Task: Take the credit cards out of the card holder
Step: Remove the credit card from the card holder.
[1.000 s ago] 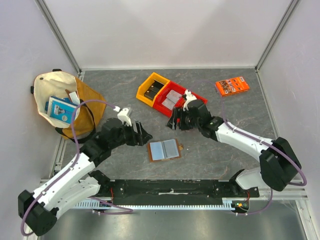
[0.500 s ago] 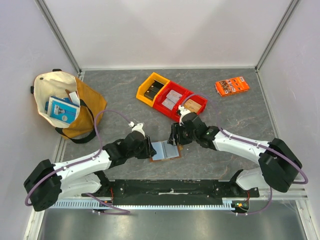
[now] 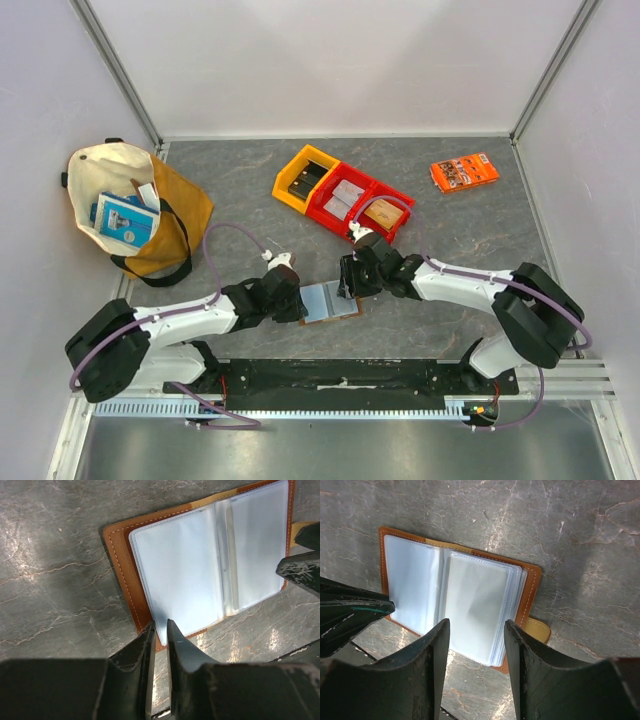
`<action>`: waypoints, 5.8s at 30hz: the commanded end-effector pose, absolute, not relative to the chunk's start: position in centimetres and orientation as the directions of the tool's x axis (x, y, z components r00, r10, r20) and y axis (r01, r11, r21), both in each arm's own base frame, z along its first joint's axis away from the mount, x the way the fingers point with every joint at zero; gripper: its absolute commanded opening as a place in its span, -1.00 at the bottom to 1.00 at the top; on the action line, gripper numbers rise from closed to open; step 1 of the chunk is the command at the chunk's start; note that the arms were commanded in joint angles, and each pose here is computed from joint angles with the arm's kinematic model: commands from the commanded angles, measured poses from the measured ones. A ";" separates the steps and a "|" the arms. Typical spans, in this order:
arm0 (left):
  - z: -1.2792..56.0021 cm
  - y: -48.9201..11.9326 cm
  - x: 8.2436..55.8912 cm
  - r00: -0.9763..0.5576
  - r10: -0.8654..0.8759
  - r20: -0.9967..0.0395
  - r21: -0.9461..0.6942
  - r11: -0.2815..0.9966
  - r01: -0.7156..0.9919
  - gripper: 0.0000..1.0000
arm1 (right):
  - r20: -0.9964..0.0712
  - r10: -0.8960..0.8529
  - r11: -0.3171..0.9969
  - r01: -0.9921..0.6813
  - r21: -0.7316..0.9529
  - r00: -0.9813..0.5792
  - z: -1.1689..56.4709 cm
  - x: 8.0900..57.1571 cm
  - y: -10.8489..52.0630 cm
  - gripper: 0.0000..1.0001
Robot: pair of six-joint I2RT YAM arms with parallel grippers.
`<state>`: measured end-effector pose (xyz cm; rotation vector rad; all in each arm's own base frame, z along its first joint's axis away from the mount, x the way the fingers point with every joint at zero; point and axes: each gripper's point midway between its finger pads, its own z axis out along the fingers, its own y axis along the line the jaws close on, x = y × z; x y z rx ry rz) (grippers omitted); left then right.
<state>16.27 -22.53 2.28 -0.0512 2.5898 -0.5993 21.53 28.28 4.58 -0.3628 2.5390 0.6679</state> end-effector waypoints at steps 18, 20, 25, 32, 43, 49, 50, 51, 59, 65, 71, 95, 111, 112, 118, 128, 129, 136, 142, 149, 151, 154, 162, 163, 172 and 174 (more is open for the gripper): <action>1.2 -22.7 16.2 -0.897 -0.146 -0.416 -0.394 0.919 0.033 -0.69 | -0.470 -0.180 0.801 -0.406 0.440 -0.864 2.9 20.1 30.5 -0.02; 1.2 -22.9 16.3 -0.898 -0.145 -0.416 -0.397 0.917 0.036 -0.70 | -0.460 -0.172 0.771 -0.410 0.488 -0.871 3.3 19.7 31.6 -0.02; 1.2 -23.0 16.2 -0.897 -0.146 -0.416 -0.405 0.913 0.039 -0.70 | -0.462 -0.167 0.667 -0.445 0.597 -0.871 5.4 18.6 35.2 -0.02; 1.2 -22.7 16.0 -0.893 -0.164 -0.418 -0.416 0.909 0.028 -0.70 | -0.504 -0.225 0.542 -0.537 0.647 -0.834 8.9 16.0 40.0 -0.02; 3.5 -21.1 16.5 -0.828 -0.305 -0.471 -0.490 0.871 -0.042 -0.55 | -0.592 -0.227 0.597 -0.591 0.543 -0.773 10.2 16.7 38.7 0.07; 6.3 -20.2 16.7 -0.786 -0.352 -0.509 -0.530 0.847 -0.036 -0.32 | -0.641 -0.184 0.741 -0.533 0.408 -0.745 10.4 20.2 33.8 0.16; 7.0 -20.4 16.8 -0.779 -0.357 -0.515 -0.542 0.840 -0.027 -0.30 | -0.642 -0.181 0.753 -0.524 0.397 -0.745 10.2 20.6 33.2 0.17; 7.7 -20.6 16.9 -0.776 -0.360 -0.518 -0.556 0.831 -0.014 -0.28 | -0.638 -0.179 0.772 -0.509 0.381 -0.749 9.8 21.0 32.5 0.17; 10.2 -24.7 18.3 -0.800 -0.266 -0.538 -0.575 0.810 0.117 -0.40 | -0.602 -0.187 0.839 -0.445 0.313 -0.776 6.7 22.6 30.2 0.11; 7.3 -24.7 18.8 -0.817 -0.222 -0.532 -0.502 0.860 0.093 -0.59 | -0.573 -0.213 0.858 -0.432 0.279 -0.791 4.8 22.6 29.7 0.08; 4.1 -23.7 17.6 -0.863 -0.157 -0.481 -0.426 0.902 0.074 -0.62 | -0.562 -0.224 0.865 -0.428 0.262 -0.797 3.9 22.6 29.5 0.08; 1.2 -22.1 15.7 -0.907 -0.088 -0.412 -0.348 0.935 0.068 -0.69 | -0.524 -0.236 0.819 -0.458 0.346 -0.818 4.0 21.2 30.8 -0.06; 1.6 -22.3 15.8 -0.902 -0.096 -0.421 -0.365 0.928 0.072 -0.69 | -0.566 -0.181 0.702 -0.509 0.498 -0.804 9.6 20.1 33.3 0.00; 1.7 -22.3 15.8 -0.902 -0.098 -0.421 -0.369 0.927 0.071 -0.69 | -0.564 -0.183 0.692 -0.513 0.509 -0.806 9.7 19.9 33.6 0.01; 2.8 -22.1 16.0 -0.883 -0.144 -0.448 -0.403 0.914 0.055 -0.69 | -0.516 -0.207 0.598 -0.525 0.606 -0.831 9.2 18.1 36.0 0.08; 5.1 -19.9 16.1 -0.825 -0.256 -0.504 -0.445 0.895 -0.006 -0.67 | -0.484 -0.249 0.566 -0.532 0.630 -0.839 7.6 17.2 37.5 0.11; 5.4 -19.8 16.1 -0.820 -0.264 -0.508 -0.451 0.892 -0.007 -0.67 | -0.492 -0.244 0.568 -0.534 0.626 -0.836 7.8 17.3 37.4 0.11; 7.7 -21.9 16.6 -0.811 -0.269 -0.520 -0.535 0.843 0.064 -0.67 | -0.503 -0.166 0.629 -0.484 0.608 -0.848 7.5 20.0 34.9 -0.01; 7.2 -24.0 17.9 -0.824 -0.247 -0.510 -0.546 0.833 0.088 -0.76 | -0.484 -0.101 0.592 -0.444 0.673 -0.869 7.1 21.6 34.0 -0.10; 4.8 -23.2 18.3 -0.850 -0.242 -0.468 -0.516 0.855 0.041 -0.90 | -0.443 -0.109 0.563 -0.423 0.710 -0.890 5.3 21.6 34.2 -0.15; 4.0 -22.8 18.0 -0.857 -0.242 -0.456 -0.507 0.862 0.026 -0.92 | -0.433 -0.108 0.562 -0.415 0.716 -0.895 4.7 21.7 34.2 -0.16; 3.0 -22.2 17.6 -0.866 -0.238 -0.440 -0.485 0.875 0.006 -0.94 | -0.422 -0.110 0.567 -0.405 0.717 -0.900 3.7 21.9 34.2 -0.17; 0.6 -20.8 16.4 -0.894 -0.209 -0.396 -0.416 0.909 -0.028 -0.96 | -0.379 -0.117 0.535 -0.380 0.754 -0.918 2.2 21.3 34.6 -0.25; 0.4 -20.8 16.3 -0.896 -0.207 -0.393 -0.412 0.911 -0.030 -0.96 | -0.375 -0.118 0.531 -0.378 0.759 -0.919 2.2 21.2 34.6 -0.28; 0.0 -20.5 16.2 -0.902 -0.196 -0.384 -0.392 0.919 -0.033 -0.96 | -0.364 -0.112 0.486 -0.370 0.791 -0.925 2.2 20.8 34.3 -0.66; 0.1 -20.4 16.2 -0.901 -0.199 -0.385 -0.391 0.920 -0.036 -0.97 | -0.361 -0.107 0.474 -0.366 0.801 -0.926 2.3 20.8 34.2 -0.81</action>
